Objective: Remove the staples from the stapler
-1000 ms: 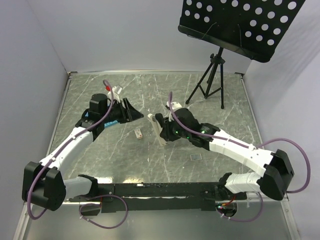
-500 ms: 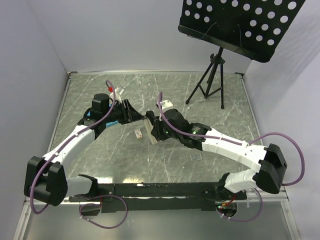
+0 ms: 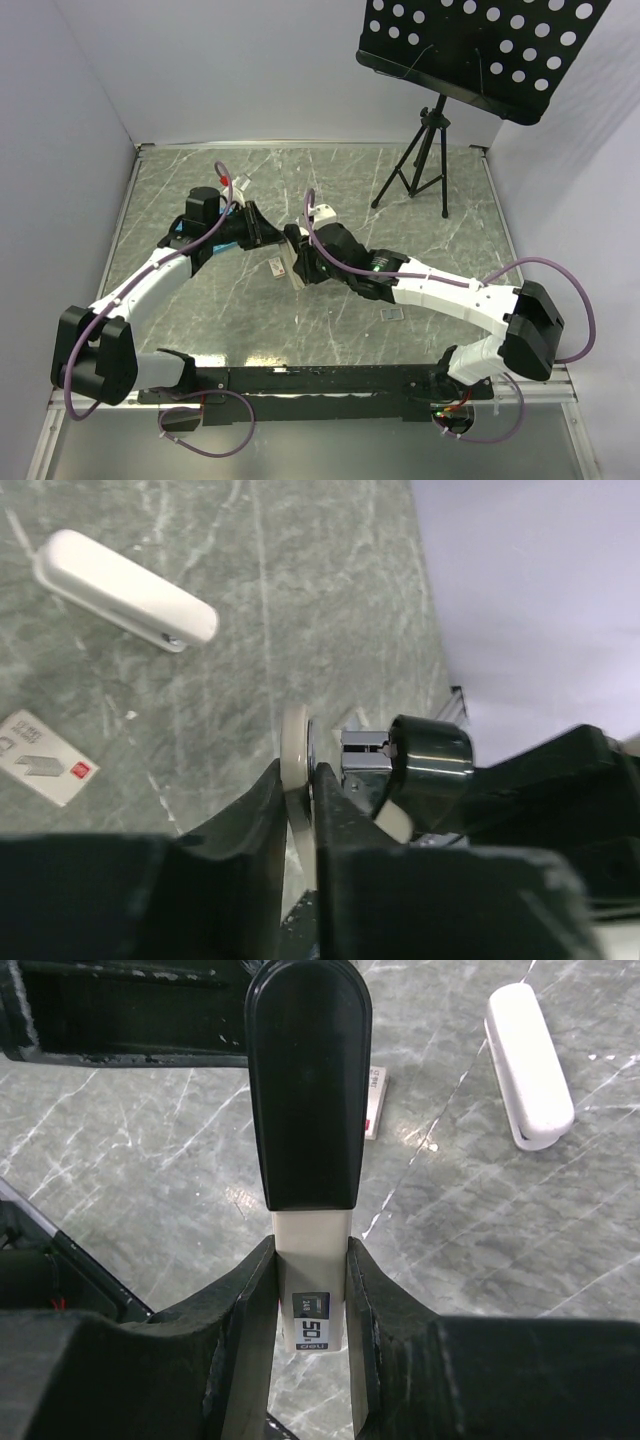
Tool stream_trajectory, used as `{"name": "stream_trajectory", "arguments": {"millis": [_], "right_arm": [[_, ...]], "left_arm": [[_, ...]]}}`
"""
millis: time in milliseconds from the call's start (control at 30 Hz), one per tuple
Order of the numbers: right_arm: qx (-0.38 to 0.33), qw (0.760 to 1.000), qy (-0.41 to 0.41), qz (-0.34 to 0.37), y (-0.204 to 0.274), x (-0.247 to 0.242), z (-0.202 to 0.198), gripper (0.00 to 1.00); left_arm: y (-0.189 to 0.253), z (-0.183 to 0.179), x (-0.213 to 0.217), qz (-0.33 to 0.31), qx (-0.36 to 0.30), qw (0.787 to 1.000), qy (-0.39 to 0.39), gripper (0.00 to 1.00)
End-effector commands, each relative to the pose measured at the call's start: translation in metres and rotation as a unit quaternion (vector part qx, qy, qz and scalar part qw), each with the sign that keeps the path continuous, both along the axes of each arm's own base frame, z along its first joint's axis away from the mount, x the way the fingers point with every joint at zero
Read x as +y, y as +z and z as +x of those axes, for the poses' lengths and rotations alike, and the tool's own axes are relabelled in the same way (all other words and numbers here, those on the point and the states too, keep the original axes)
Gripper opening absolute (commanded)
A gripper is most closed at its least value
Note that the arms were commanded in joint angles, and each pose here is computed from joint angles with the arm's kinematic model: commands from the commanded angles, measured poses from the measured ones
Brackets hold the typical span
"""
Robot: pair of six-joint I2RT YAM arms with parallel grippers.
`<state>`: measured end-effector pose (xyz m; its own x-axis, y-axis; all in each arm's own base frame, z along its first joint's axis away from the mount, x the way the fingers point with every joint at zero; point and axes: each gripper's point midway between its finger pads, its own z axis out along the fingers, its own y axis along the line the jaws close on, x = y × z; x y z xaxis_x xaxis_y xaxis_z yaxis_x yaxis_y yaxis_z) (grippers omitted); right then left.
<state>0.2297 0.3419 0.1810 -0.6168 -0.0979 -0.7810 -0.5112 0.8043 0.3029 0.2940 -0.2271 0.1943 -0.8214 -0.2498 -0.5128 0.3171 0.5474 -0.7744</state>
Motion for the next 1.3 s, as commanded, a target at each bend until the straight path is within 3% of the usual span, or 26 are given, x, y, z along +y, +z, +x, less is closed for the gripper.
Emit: {"name": "stream_trajectory", "arguments": {"millis": [0,100,133,200,233,367,600,700,867,1067,1200,1267], "right_arm": [[-0.038,0.996,0.001,0.075,0.05,0.024,0.009,0.0],[-0.033,0.998,0.0,0.049,0.045,0.02,0.009,0.23],[-0.038,0.998,-0.004,0.046,0.05,0.019,0.012,0.38],[-0.045,0.998,-0.013,0.029,0.052,0.012,0.016,0.52],[-0.048,0.999,-0.016,0.02,0.056,0.009,0.017,0.66],[-0.061,0.998,-0.033,-0.003,0.067,-0.001,0.029,0.8],[-0.047,0.998,-0.012,-0.028,0.067,0.001,0.048,0.79],[-0.039,0.999,-0.002,-0.026,0.066,0.003,0.055,0.75],[-0.021,1.0,0.009,-0.022,0.055,0.005,0.062,0.58],[-0.013,0.999,0.032,-0.01,0.05,0.015,0.062,0.57],[-0.007,0.999,0.033,-0.011,0.044,0.015,0.06,0.37],[-0.01,0.999,0.031,-0.006,0.046,0.013,0.059,0.32]], "left_arm": [[0.025,-0.004,-0.01,-0.03,-0.044,0.998,-0.044,0.04],[0.027,-0.009,-0.012,-0.036,-0.048,0.996,-0.061,0.01],[0.027,-0.01,-0.012,-0.036,-0.049,0.996,-0.063,0.01],[0.026,-0.01,-0.011,-0.034,-0.049,0.996,-0.061,0.01],[0.026,-0.01,-0.011,-0.033,-0.05,0.996,-0.061,0.01],[0.027,-0.011,-0.011,-0.034,-0.054,0.996,-0.062,0.01],[0.03,-0.014,-0.012,-0.04,-0.063,0.995,-0.069,0.01],[0.03,-0.016,-0.012,-0.044,-0.065,0.994,-0.073,0.01],[0.031,-0.016,-0.013,-0.044,-0.067,0.994,-0.076,0.01],[0.032,-0.016,-0.012,-0.042,-0.073,0.994,-0.072,0.01],[0.03,-0.014,-0.011,-0.038,-0.072,0.994,-0.068,0.01],[0.028,-0.014,-0.01,-0.034,-0.068,0.995,-0.065,0.01]]}}
